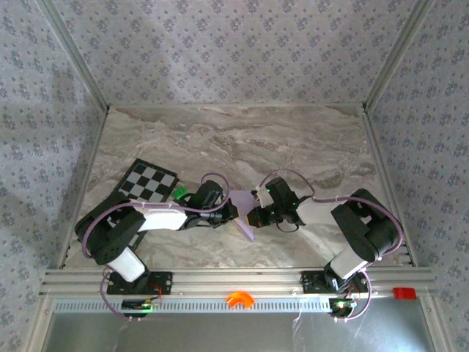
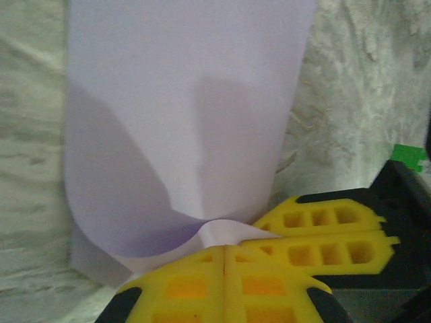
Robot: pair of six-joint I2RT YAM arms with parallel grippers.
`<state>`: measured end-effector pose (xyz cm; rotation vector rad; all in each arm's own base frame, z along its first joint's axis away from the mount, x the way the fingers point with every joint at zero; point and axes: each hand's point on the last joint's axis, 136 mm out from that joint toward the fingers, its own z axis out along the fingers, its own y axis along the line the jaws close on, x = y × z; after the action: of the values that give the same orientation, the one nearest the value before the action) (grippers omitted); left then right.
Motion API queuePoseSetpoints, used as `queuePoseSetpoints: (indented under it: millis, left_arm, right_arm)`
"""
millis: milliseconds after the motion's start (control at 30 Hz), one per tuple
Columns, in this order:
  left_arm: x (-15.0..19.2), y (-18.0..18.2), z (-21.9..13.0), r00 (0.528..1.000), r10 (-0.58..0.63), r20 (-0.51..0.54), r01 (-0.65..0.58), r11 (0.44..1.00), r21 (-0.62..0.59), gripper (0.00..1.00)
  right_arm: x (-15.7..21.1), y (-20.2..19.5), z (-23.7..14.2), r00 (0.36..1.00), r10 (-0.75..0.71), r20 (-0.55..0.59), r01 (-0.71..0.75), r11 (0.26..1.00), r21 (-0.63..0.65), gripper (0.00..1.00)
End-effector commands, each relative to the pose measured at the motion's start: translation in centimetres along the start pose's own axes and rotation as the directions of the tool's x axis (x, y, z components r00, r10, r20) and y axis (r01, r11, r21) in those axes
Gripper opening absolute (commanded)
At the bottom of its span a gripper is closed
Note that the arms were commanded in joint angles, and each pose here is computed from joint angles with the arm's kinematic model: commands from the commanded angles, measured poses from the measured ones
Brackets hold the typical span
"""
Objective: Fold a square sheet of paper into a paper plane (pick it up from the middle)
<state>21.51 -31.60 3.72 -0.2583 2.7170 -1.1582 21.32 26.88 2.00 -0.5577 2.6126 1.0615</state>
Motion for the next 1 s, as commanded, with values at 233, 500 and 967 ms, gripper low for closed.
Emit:
queuePoseSetpoints:
  millis: [233, 500, 967]
  left_arm:
    - [1.2, 4.7, 0.5, 1.000, -0.006, -0.012, 0.004, 0.989, -0.149, 0.03]
    - [-0.5, 0.2, -1.5, 0.997, 0.058, 0.047, -0.055, 0.997, -0.062, 0.07]
    - [1.5, 0.3, 1.1, 0.998, 0.038, -0.046, -0.040, 0.998, -0.044, 0.06]
  right_arm:
    - [2.2, -2.2, 0.7, 0.997, 0.038, -0.070, -0.032, 0.996, 0.083, 0.00]
    - [2.3, -2.2, 0.6, 0.997, 0.040, -0.072, -0.033, 0.996, 0.088, 0.00]
    - [2.5, -2.5, 0.6, 0.996, 0.042, -0.074, -0.035, 0.994, 0.103, 0.00]
